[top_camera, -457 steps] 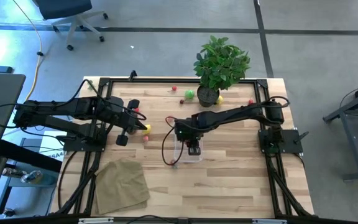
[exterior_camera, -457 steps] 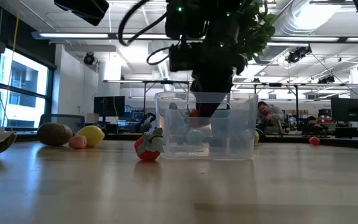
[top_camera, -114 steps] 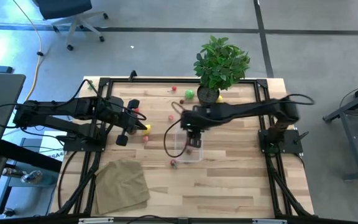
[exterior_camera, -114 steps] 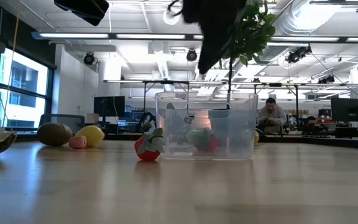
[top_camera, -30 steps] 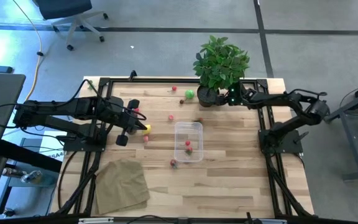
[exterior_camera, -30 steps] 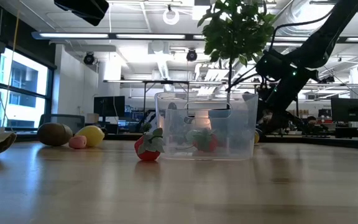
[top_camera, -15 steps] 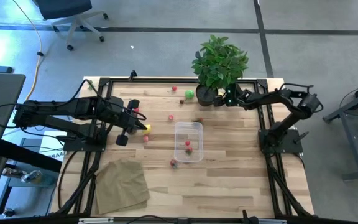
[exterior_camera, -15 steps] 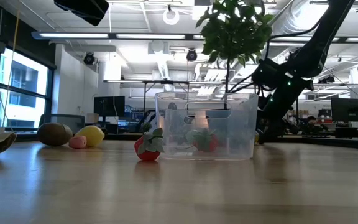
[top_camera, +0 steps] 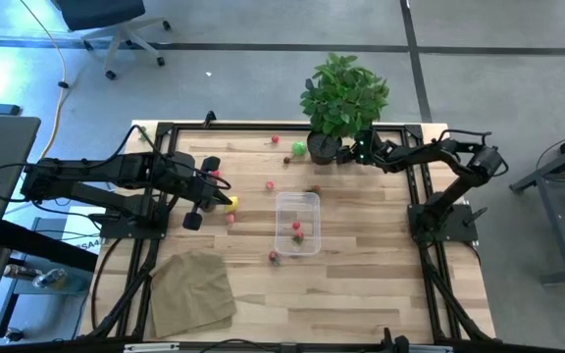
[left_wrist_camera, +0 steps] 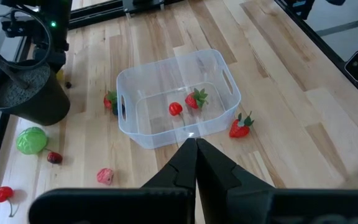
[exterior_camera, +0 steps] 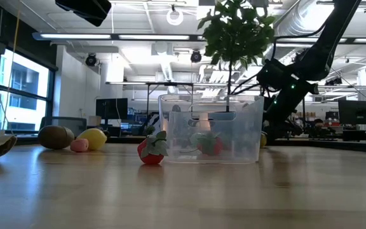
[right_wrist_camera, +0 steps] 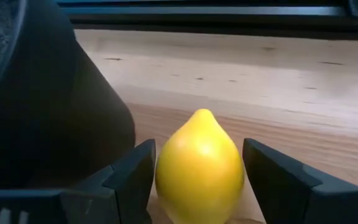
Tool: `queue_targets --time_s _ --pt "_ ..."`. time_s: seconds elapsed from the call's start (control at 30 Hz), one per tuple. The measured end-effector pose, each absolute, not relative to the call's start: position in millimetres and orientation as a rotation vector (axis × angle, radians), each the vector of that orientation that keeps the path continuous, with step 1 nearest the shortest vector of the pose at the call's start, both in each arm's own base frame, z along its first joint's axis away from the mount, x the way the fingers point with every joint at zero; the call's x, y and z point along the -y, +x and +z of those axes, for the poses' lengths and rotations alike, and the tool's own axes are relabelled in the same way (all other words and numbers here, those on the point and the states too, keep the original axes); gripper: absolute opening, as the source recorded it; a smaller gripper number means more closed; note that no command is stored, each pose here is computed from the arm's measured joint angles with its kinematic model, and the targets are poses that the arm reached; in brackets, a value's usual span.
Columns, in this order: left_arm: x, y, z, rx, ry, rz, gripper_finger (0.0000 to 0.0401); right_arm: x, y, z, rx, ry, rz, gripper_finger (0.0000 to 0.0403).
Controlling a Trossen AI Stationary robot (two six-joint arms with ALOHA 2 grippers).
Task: Pick and placing Produce into tupperware
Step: Put the lemon into the transparent container
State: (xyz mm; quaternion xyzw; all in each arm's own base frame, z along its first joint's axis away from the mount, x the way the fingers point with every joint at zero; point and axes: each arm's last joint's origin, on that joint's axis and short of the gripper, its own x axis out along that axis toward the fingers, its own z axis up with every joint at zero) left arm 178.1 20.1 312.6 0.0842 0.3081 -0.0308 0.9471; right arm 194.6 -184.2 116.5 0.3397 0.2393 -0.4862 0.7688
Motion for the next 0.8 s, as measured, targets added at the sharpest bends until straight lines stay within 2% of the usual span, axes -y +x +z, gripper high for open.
queue_targets --time_s 0.27,0.53,0.8 --pt "-20.1 178.0 312.6 -0.628 0.171 -0.063 0.0001 185.4 193.0 116.1 -0.521 0.74 -1.063 0.023" --pt "-20.1 178.1 312.6 -0.627 0.171 -0.063 0.0001 183.6 191.4 114.7 -0.558 0.745 -1.062 0.0197" --pt "-20.1 178.1 312.6 -0.627 0.171 -0.062 0.0001 182.0 190.0 113.1 -0.586 0.768 -1.067 0.0199"
